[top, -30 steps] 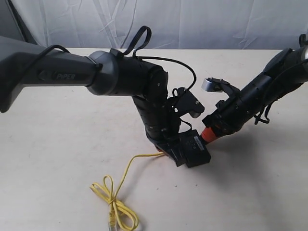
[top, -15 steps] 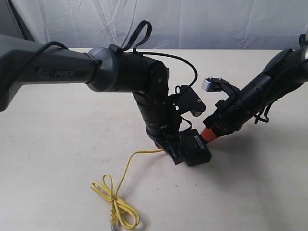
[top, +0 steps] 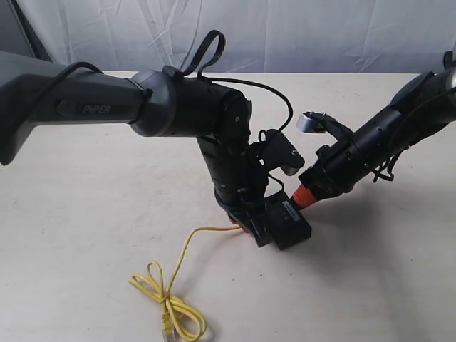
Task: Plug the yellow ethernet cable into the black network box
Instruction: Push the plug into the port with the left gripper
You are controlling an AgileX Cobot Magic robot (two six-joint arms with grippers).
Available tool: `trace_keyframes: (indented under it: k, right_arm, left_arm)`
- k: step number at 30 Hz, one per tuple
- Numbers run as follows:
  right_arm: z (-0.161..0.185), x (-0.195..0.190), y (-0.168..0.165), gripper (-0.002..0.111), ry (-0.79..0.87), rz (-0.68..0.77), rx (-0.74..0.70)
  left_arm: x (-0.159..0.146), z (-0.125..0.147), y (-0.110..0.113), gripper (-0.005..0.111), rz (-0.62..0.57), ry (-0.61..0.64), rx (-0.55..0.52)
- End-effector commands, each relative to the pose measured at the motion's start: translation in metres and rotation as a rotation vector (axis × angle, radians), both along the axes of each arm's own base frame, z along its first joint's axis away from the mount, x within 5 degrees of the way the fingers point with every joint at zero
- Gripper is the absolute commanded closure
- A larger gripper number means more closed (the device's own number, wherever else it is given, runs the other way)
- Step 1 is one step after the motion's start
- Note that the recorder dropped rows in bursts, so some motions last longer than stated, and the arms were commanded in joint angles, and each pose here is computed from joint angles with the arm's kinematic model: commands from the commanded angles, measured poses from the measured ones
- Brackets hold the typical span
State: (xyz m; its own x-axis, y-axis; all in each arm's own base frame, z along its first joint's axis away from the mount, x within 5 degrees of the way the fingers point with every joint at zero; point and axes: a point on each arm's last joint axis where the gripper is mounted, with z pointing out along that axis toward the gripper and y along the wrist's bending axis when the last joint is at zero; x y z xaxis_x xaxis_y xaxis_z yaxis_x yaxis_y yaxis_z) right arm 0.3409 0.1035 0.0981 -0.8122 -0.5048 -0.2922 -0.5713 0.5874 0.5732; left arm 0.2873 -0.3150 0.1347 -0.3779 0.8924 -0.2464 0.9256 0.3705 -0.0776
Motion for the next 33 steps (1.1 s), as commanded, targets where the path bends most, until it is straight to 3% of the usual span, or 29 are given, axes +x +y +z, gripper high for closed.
trace_keyframes:
  k: [1, 12, 27, 33]
  right_arm:
    - [0.007, -0.004, 0.007, 0.109, 0.025, 0.028, 0.105]
    - [0.007, -0.005, 0.006, 0.109, 0.028, 0.048, 0.095]
    - [0.002, -0.001, 0.002, 0.109, -0.026, 0.031, 0.033]
    - [-0.001, -0.004, -0.002, 0.109, -0.03, 0.094, -0.02]
  left_arm:
    - [0.003, -0.006, -0.006, 0.107, 0.048, -0.012, -0.036]
    - [0.014, 0.01, -0.017, 0.107, 0.087, -0.095, -0.145]
    - [0.014, 0.008, -0.015, 0.107, 0.084, -0.08, -0.127]
    - [0.014, 0.007, -0.015, 0.107, 0.087, -0.077, -0.127]
